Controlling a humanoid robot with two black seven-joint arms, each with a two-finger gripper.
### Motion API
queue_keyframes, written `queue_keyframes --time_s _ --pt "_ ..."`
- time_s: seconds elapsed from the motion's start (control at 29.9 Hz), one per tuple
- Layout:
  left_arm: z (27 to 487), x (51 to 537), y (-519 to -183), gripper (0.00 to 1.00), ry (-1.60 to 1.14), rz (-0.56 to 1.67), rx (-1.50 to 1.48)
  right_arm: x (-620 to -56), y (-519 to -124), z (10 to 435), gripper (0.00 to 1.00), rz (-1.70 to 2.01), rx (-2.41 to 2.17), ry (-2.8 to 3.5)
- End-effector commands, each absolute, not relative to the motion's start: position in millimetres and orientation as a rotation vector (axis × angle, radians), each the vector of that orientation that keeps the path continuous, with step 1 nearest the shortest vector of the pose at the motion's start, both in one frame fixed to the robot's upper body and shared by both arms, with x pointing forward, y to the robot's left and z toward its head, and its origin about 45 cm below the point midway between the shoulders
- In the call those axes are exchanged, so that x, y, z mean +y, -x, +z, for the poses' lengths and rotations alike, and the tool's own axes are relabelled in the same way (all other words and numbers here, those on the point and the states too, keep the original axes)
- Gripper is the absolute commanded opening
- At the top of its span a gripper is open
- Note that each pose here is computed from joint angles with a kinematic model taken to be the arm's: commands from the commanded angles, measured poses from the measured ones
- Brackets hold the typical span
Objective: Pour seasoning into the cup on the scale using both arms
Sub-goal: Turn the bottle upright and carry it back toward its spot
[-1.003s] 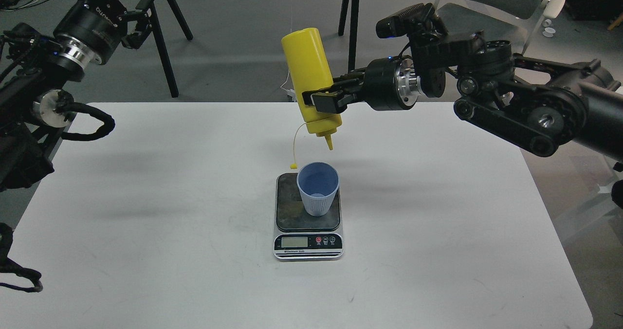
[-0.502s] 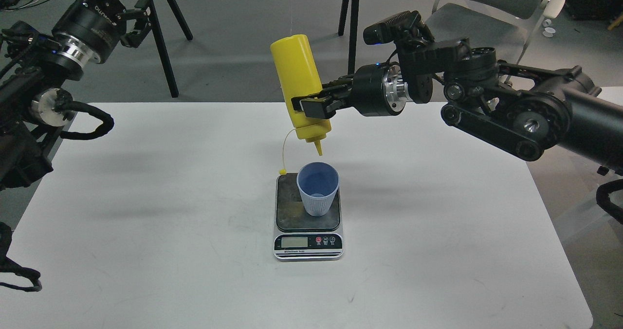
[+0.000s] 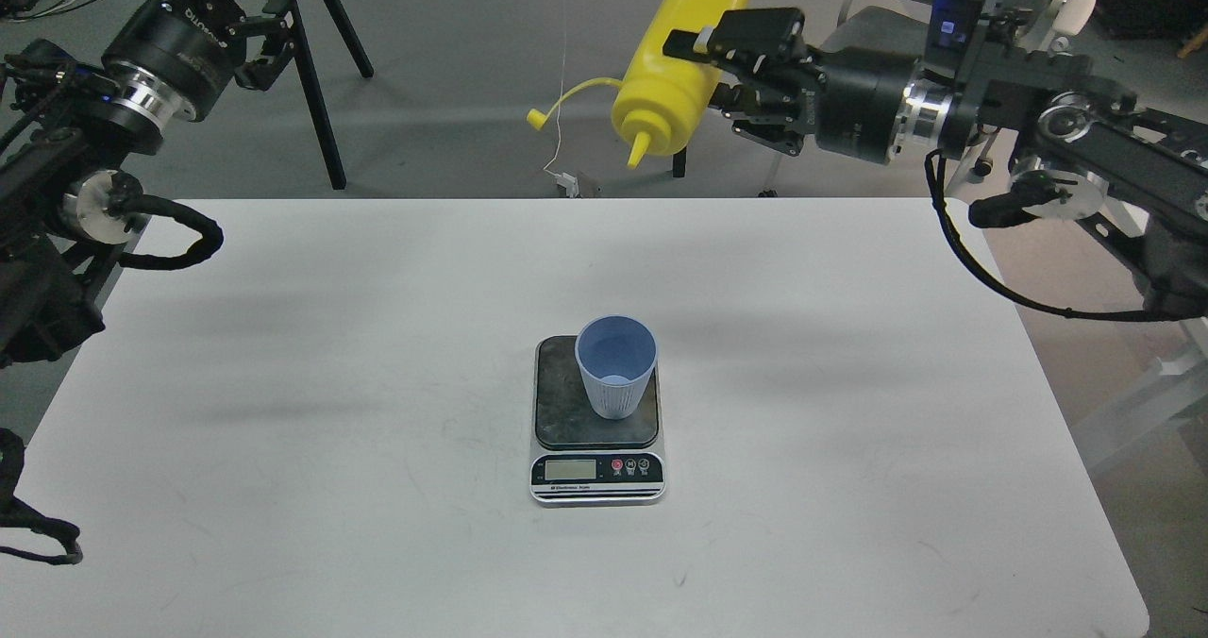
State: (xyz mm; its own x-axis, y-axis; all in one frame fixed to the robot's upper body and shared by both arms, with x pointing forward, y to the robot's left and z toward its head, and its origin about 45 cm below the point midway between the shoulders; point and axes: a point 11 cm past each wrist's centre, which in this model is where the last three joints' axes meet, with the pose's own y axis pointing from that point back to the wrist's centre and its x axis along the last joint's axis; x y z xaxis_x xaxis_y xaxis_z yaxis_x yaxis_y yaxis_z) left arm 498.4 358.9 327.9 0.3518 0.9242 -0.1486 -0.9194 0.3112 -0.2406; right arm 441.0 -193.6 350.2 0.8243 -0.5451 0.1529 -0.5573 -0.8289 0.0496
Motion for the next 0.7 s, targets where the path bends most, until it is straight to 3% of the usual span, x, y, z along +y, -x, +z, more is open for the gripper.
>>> queue_keyframes --time_s 0.0,0.27,0.57,0.67 --pt "328.4 358.9 -498.6 0.94 0.305 1.217 -0.019 -229.3 -440.8 331.0 0.57 -0.431 -1.232 -3.113" --pt "327.2 355.9 -499.0 0.94 0.301 1.211 -0.017 -275.4 -413.6 270.5 0.57 -1.249 -1.687 -3.118" --pt "324.5 352.7 -499.1 0.94 0.291 1.204 -0.015 -296.6 -352.5 250.8 0.57 -1.612 -1.983 -3.147" --pt "323.9 351.1 -499.3 0.94 0.290 1.201 -0.014 -299.5 -331.3 226.9 0.57 -1.763 -2.093 -3.052"
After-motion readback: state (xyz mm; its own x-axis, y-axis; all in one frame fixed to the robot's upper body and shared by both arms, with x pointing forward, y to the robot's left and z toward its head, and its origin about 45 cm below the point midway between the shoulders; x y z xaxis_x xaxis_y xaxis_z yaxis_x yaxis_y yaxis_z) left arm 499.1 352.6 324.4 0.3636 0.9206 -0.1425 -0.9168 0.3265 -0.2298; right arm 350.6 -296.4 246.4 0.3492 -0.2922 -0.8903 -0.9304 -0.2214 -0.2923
